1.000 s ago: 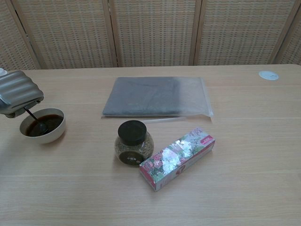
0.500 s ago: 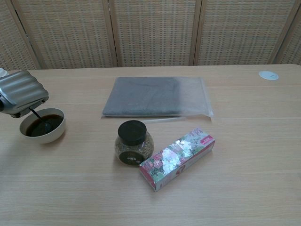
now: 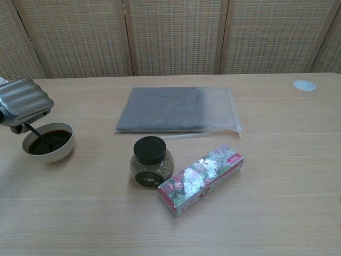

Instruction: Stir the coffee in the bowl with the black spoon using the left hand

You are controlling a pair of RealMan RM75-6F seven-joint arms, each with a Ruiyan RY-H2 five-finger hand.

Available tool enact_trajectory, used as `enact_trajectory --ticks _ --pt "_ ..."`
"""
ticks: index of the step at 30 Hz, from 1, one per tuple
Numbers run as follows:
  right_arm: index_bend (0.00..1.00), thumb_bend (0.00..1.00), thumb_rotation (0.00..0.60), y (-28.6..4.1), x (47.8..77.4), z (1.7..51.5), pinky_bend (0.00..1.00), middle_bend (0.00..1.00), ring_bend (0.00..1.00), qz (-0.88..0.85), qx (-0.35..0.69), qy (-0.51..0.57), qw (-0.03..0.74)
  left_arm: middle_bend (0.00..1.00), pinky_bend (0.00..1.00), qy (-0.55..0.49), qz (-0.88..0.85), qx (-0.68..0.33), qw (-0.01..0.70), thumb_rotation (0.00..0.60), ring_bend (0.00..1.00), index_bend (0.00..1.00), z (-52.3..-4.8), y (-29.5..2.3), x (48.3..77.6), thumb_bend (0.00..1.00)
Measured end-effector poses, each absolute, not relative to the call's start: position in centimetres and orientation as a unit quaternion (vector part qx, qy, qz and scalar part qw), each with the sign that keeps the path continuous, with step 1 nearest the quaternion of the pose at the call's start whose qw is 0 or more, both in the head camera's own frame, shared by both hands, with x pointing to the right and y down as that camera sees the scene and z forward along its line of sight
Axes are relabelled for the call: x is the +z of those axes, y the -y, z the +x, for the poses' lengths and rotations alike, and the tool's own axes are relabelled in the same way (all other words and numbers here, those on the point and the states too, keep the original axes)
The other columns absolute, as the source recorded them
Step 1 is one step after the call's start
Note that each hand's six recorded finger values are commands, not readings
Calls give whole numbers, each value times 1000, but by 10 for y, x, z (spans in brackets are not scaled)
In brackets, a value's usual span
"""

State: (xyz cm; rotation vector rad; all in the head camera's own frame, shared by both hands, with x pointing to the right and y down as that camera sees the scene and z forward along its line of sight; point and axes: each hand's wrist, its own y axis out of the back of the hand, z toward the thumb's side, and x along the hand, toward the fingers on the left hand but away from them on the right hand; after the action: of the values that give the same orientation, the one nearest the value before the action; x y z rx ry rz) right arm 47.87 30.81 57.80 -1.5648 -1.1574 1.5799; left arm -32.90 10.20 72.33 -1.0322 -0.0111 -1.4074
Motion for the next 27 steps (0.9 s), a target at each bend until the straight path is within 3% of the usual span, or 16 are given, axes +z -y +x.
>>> enact_trajectory --ticks 9,20,27 --pt "368 384 600 -307 578 477 135 226 61 -595 597 438 313 814 713 -5 -449 -623 640 600 782 587 -336 -100 717 273" --pt "368 383 600 -306 576 475 135 226 60 -596 593 439 317 799 713 -64 -464 -639 610 600 771 492 -354 -102 685 271" --pt "368 383 600 -303 576 474 135 226 60 -597 591 437 320 662 706 -117 -488 -644 577 600 660 373 -366 -119 662 272"
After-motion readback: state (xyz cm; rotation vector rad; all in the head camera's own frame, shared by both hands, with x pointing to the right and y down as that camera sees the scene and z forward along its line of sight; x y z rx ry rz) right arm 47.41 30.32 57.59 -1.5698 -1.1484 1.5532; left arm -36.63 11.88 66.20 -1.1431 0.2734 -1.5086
